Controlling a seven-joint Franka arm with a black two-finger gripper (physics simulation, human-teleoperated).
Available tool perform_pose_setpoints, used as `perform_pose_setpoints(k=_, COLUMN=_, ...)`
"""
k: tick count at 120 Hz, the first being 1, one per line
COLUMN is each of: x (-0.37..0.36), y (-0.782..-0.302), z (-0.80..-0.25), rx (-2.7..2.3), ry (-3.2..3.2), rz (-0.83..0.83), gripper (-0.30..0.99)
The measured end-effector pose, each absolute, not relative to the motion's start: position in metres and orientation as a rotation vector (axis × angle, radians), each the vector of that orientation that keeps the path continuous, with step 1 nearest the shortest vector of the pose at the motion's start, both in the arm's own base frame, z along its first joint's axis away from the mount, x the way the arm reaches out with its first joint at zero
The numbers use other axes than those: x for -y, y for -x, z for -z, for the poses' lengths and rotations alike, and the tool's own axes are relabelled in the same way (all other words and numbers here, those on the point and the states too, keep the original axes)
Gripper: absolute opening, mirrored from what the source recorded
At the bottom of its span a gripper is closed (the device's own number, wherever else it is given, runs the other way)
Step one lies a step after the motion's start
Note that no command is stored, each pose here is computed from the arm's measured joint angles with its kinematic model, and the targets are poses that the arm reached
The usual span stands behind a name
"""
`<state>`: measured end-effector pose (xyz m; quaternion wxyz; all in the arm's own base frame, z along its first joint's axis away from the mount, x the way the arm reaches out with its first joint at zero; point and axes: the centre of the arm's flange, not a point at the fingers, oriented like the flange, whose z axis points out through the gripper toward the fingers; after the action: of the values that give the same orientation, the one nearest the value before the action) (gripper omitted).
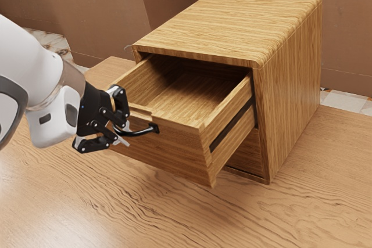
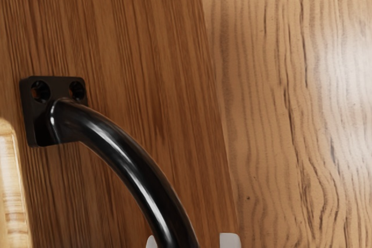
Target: Pull the drawer handle with one arm to open the drawer
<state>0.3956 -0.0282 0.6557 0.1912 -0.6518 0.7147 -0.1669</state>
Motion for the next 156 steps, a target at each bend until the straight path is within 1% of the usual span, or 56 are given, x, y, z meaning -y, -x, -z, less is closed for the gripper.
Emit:
perform_pose_setpoints(k=42, x=0.028, y=-0.395, z=-0.654, rx=-2.008, ry=1.842, rz=0.46, gripper=0.0)
perform_pose_setpoints(k=85, x=0.028, y=-0.394, z=-0.655, rx=-2.007, ry=1.845, rz=0.457, gripper=0.07)
perform_pose_setpoints(k=156, x=0.029, y=-0.379, z=-0.676, rx=-1.976, ry=1.819, rz=0.488, gripper=0.09)
